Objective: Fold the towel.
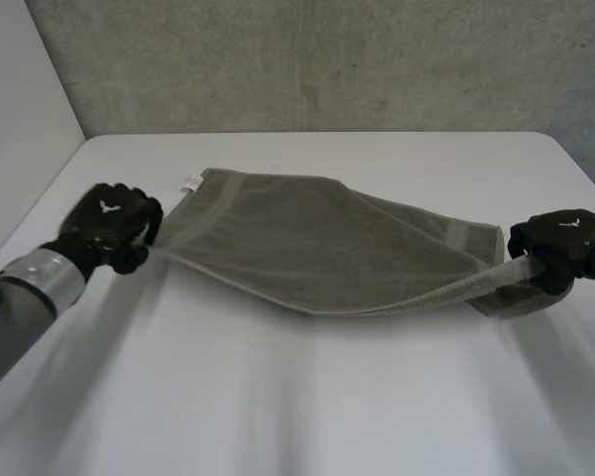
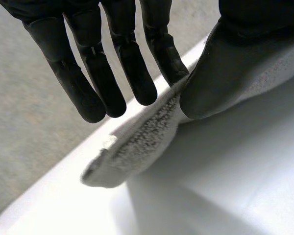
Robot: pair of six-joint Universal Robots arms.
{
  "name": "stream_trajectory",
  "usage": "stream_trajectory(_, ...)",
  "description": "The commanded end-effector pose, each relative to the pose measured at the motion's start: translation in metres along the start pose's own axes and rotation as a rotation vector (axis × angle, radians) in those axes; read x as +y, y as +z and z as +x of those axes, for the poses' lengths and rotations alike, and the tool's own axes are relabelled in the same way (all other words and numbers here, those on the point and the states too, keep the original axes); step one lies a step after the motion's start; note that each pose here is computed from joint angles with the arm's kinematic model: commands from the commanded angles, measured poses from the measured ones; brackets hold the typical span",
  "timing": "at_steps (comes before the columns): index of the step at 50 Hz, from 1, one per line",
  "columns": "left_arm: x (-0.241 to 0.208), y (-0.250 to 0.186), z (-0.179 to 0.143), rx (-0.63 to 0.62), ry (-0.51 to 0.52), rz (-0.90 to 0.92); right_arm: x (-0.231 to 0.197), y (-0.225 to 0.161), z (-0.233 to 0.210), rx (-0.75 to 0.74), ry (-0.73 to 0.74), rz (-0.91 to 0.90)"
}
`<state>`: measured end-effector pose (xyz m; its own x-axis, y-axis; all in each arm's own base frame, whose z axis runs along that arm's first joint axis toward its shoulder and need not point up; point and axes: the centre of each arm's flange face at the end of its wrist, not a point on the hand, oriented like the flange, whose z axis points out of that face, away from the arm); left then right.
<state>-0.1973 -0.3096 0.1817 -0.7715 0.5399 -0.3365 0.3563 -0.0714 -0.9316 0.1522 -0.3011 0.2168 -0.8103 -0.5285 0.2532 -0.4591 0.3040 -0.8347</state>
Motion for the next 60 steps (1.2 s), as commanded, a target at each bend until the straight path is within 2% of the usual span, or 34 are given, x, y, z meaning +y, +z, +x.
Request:
stream_trajectory(1,-0.026,-0.033,-0.012,-0.057,-0.045,0.034,-0.006,-0.029,-0.01,-0.019,-0.133,-0.015)
stream_trajectory(6,-0.046,-0.067,-0.015,-0.049,-0.044,0.072,-0.027,-0.074,-0.026,-0.077,-0.254,0.036)
stream_trajectory(9,-0.052,-0.079,-0.018,-0.034,-0.053,0.092,-0.035,-0.091,-0.023,-0.11,-0.256,0.063)
stream_trajectory(13,-0.054,-0.082,-0.023,-0.034,-0.065,0.107,-0.036,-0.094,-0.008,-0.108,-0.242,0.07)
stream_trajectory(19,-0.035,-0.062,-0.019,0.02,-0.128,0.074,-0.017,-0.063,0.001,-0.184,-0.245,0.009)
stream_trajectory(21,-0.025,-0.033,-0.014,0.065,-0.144,0.055,-0.011,-0.039,0.0,-0.202,-0.261,-0.069)
stream_trajectory(24,-0.017,-0.019,-0.014,0.061,-0.154,0.03,-0.006,-0.016,-0.002,-0.194,-0.286,-0.136)
stream_trajectory(26,0.0,0.019,-0.014,0.041,-0.146,-0.018,-0.004,-0.001,0.0,-0.174,-0.298,-0.16)
stream_trajectory(27,0.0,0.019,-0.014,0.041,-0.146,-0.018,-0.004,-0.001,0.001,-0.174,-0.298,-0.16)
stream_trajectory(30,0.012,0.044,-0.021,0.019,-0.135,-0.055,-0.001,0.033,0.012,-0.119,-0.219,-0.146)
stream_trajectory(38,0.016,0.102,-0.012,0.062,-0.102,-0.034,-0.007,0.064,0.019,-0.032,-0.124,-0.033)
stream_trajectory(43,0.016,0.12,-0.008,0.049,-0.083,-0.008,-0.007,0.077,0.015,-0.008,-0.083,0.014)
stream_trajectory(60,0.023,0.158,-0.001,-0.013,-0.046,0.044,0.007,0.117,0.018,0.097,-0.098,-0.028)
